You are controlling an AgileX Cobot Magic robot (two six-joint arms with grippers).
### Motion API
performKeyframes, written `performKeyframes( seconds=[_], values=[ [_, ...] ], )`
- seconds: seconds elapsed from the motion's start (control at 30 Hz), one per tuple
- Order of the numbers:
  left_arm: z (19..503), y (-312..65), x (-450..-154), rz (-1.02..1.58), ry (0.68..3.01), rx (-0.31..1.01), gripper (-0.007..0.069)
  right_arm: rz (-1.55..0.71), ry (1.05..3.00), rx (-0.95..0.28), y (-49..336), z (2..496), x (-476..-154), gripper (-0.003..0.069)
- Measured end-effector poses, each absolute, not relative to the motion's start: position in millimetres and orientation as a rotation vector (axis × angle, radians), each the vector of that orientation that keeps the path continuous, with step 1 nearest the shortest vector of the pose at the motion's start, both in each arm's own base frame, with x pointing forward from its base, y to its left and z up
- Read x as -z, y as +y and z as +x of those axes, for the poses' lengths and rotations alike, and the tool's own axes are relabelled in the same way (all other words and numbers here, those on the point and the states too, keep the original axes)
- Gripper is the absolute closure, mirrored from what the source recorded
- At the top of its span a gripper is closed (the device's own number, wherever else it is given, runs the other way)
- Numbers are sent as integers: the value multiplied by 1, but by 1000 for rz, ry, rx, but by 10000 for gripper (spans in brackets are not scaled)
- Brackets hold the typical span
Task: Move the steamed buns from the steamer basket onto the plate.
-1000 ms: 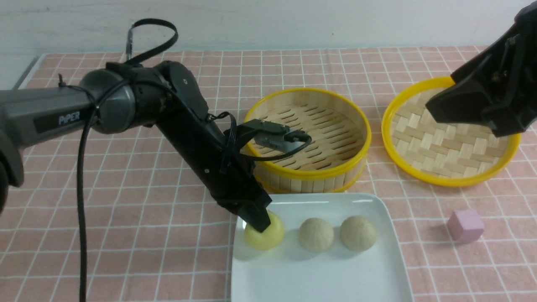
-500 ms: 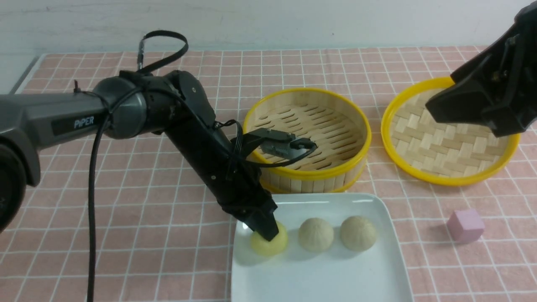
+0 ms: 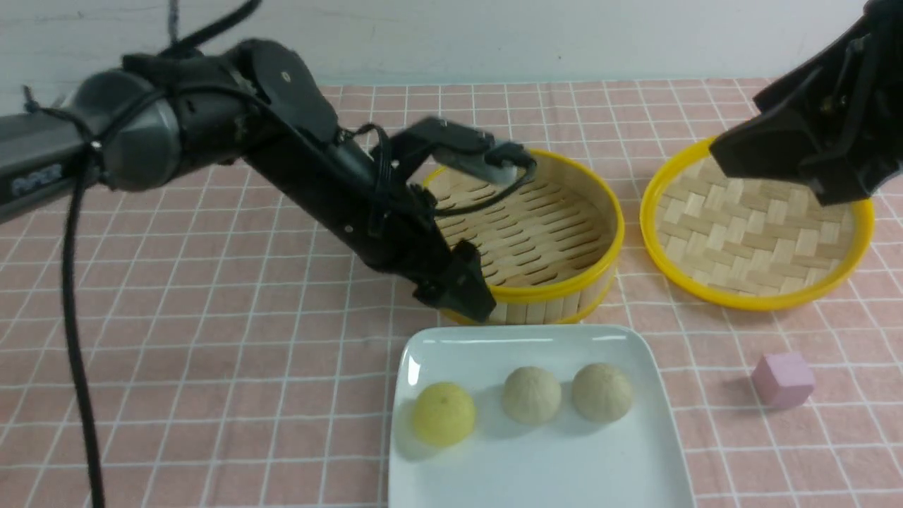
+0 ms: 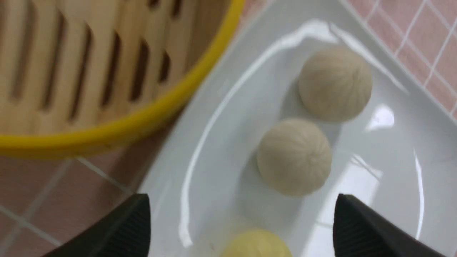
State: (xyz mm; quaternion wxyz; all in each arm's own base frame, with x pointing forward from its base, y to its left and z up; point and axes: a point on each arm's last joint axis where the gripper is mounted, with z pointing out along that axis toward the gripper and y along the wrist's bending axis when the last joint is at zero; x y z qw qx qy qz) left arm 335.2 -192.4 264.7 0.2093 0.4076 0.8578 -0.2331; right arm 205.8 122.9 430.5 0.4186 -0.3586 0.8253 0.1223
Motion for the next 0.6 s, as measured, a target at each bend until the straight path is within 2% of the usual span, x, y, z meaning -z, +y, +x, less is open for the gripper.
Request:
performKeyframes(
  seconds=[0.03, 0.07, 0.1, 0.23, 0.3, 0.43, 0.6],
  values=[
    [333, -190, -280, 1104, 2340, 616, -37, -888, 2045, -284, 122, 207, -433, 237],
    [328, -184, -309, 1052, 2245, 546, -17, -853, 2008, -253, 120, 209, -437, 237],
    [325, -180, -322, 1022, 2202, 511, -4, -824, 1981, -231, 117, 209, -441, 237],
    [315, -169, -353, 931, 2103, 427, 34, -737, 1921, -199, 110, 207, -452, 237],
    [306, -159, -379, 861, 2021, 362, 61, -634, 1853, -164, 102, 202, -464, 237],
    [293, -148, -402, 816, 1957, 295, 74, -532, 1758, -113, 84, 182, -484, 237],
    [289, -144, -407, 809, 1945, 257, 75, -457, 1677, -86, 51, 129, -506, 237]
  ],
)
